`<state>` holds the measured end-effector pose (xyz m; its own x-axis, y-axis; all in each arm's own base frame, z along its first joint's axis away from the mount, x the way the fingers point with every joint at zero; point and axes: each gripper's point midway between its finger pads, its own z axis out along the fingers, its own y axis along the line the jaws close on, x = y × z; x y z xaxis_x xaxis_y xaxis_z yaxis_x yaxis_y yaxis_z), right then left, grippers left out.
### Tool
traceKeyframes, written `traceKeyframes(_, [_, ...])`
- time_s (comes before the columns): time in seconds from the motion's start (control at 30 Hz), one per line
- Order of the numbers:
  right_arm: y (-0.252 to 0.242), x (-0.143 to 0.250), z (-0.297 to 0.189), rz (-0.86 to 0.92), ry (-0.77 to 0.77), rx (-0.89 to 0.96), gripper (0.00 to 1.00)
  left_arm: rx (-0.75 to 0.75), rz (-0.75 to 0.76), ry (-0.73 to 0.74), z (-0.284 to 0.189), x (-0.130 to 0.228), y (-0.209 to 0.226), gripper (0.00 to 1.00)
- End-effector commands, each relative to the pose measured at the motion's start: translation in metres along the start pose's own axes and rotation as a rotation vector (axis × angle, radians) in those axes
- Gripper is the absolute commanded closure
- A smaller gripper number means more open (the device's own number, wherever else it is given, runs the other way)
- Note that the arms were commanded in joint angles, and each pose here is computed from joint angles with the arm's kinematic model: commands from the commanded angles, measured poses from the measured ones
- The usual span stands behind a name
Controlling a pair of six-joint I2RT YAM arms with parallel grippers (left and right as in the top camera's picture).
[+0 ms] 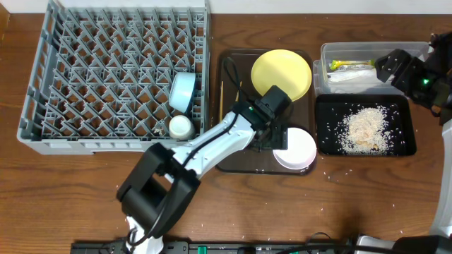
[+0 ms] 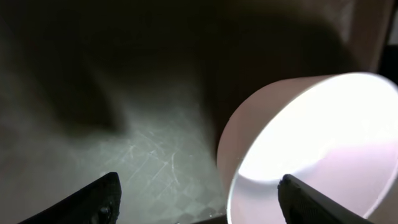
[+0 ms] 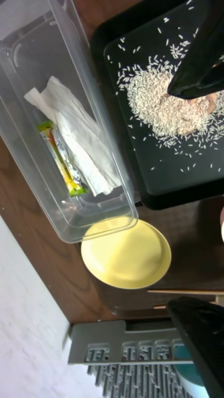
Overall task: Sort waste into correct bins and load items into the dishwasher
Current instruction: 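Move the left gripper to the pink bowl and grasp its rim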
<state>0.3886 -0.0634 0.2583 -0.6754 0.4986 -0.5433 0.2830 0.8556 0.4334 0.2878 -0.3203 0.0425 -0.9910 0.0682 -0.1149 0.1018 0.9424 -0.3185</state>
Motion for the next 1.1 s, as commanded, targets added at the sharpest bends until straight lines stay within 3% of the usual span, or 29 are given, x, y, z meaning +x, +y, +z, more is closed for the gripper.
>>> traceKeyframes(0.0, [0.003, -0.005, -0.006, 0.010, -0.017, -0.010, 0.01, 0.019, 0.021, 0.042, 0.009, 0.005, 0.000, 0.20])
traceKeyframes(0.27, [0.003, -0.005, -0.006, 0.010, -0.017, -0.010, 0.01, 0.016, 0.017, 0.053, 0.018, 0.006, 0.002, 0.25])
traceKeyframes(0.67, [0.003, -0.005, -0.006, 0.010, -0.017, -0.010, 0.01, 0.005, -0.032, 0.082, 0.030, 0.006, 0.011, 0.41])
traceKeyframes(0.83, [0.003, -0.005, -0.006, 0.010, -0.017, -0.010, 0.01, 0.029, -0.068, 0.117, 0.035, 0.006, 0.016, 0.55])
traceKeyframes(1.03, [0.003, -0.005, -0.006, 0.010, -0.017, -0.010, 0.01, 0.037, -0.072, 0.121, 0.032, 0.004, 0.014, 0.91])
traceKeyframes(1.07, [0.003, -0.005, -0.006, 0.010, -0.017, -0.010, 0.01, 0.037, -0.073, 0.120, 0.030, 0.003, 0.013, 0.92])
